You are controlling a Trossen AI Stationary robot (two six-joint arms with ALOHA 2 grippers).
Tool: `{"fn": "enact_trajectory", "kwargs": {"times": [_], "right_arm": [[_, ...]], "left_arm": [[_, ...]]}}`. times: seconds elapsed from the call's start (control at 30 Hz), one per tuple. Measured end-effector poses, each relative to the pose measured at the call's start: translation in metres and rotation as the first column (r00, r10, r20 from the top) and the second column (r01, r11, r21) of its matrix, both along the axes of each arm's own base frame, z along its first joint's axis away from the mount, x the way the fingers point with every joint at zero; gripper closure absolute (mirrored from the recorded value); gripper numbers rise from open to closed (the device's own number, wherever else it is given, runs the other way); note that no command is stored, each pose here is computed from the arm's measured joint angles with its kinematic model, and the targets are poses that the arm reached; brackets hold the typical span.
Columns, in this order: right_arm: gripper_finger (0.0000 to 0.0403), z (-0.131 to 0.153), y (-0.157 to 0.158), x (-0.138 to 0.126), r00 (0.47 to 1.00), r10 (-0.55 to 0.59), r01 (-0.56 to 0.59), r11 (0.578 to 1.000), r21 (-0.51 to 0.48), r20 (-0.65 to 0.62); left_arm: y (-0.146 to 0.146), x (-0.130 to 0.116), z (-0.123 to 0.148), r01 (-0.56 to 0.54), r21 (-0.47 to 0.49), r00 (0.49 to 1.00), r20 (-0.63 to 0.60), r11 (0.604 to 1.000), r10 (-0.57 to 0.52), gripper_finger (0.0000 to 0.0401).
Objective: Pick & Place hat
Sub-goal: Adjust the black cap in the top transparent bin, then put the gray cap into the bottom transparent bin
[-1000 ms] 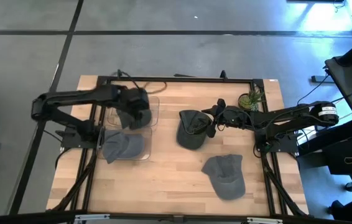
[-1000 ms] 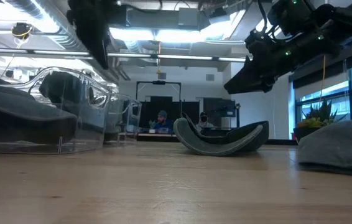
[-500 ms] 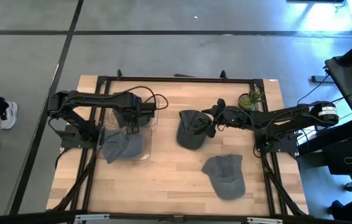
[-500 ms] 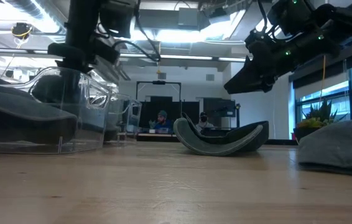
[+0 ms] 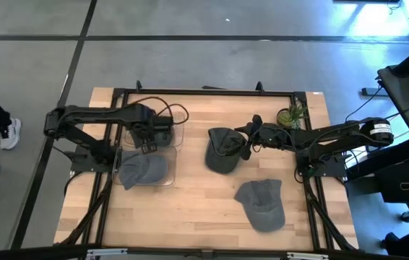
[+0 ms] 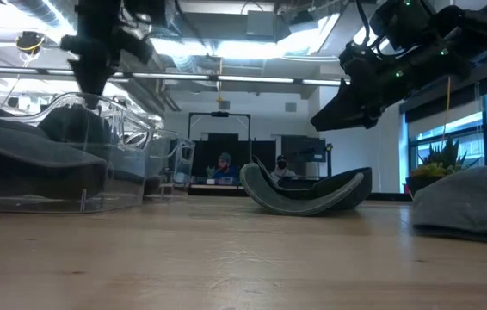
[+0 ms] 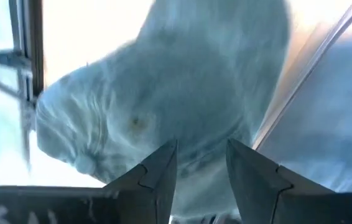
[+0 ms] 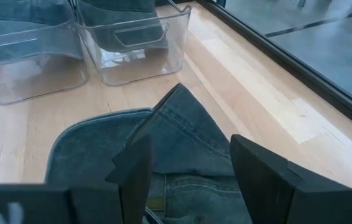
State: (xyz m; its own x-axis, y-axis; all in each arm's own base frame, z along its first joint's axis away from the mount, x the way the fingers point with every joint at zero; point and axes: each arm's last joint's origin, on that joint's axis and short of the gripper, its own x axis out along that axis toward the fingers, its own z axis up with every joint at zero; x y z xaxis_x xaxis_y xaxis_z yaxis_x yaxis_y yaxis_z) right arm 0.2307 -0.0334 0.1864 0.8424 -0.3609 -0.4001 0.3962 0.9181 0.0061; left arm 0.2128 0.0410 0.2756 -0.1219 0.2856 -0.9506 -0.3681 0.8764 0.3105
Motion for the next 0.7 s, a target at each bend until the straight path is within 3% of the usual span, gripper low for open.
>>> {"fn": "enact_trajectory", "kwargs": {"times": [0.13, 0.23, 0.33, 0.43, 0.53, 0.63, 0.7], "right_arm": [[0.0192, -0.001, 0.000, 0.000, 1.000, 0.017, -0.017, 1.000, -0.002, -0.014], [0.0192, -0.001, 0.004, 0.001, 0.992, 0.118, -0.119, 0.992, -0.032, -0.038], [0.0192, 0.005, 0.012, 0.005, 0.975, 0.210, -0.214, 0.976, -0.046, -0.079], [0.0192, 0.018, 0.020, 0.011, 0.957, 0.230, -0.231, 0.973, 0.015, -0.177], [0.0192, 0.033, 0.028, 0.010, 0.934, 0.211, -0.176, 0.974, 0.141, -0.289], [0.0192, 0.041, 0.039, 0.005, 0.911, 0.193, -0.106, 0.964, 0.245, -0.365], [0.0192, 0.039, 0.050, 0.000, 0.886, 0.209, -0.093, 0.954, 0.284, -0.414]], "left_arm": [[-0.003, 0.005, 0.014, -0.004, 0.052, 0.963, 0.270, 0.999, -0.010, 0.0272], [-0.006, 0.014, 0.021, 0.040, 0.099, 0.865, 0.495, 0.994, -0.085, 0.0273], [-0.010, 0.025, 0.025, 0.102, 0.145, 0.735, 0.655, 0.984, -0.173, 0.0274], [-0.014, 0.034, 0.022, 0.130, 0.218, 0.609, 0.752, 0.967, -0.251, 0.0273], [-0.015, 0.043, 0.018, 0.114, 0.260, 0.483, 0.829, 0.959, -0.282, 0.0274], [-0.017, 0.049, 0.012, 0.095, 0.277, 0.396, 0.871, 0.956, -0.292, 0.0273], [-0.018, 0.051, 0.008, 0.093, 0.288, 0.366, 0.880, 0.953, -0.302, 0.0274]]}}
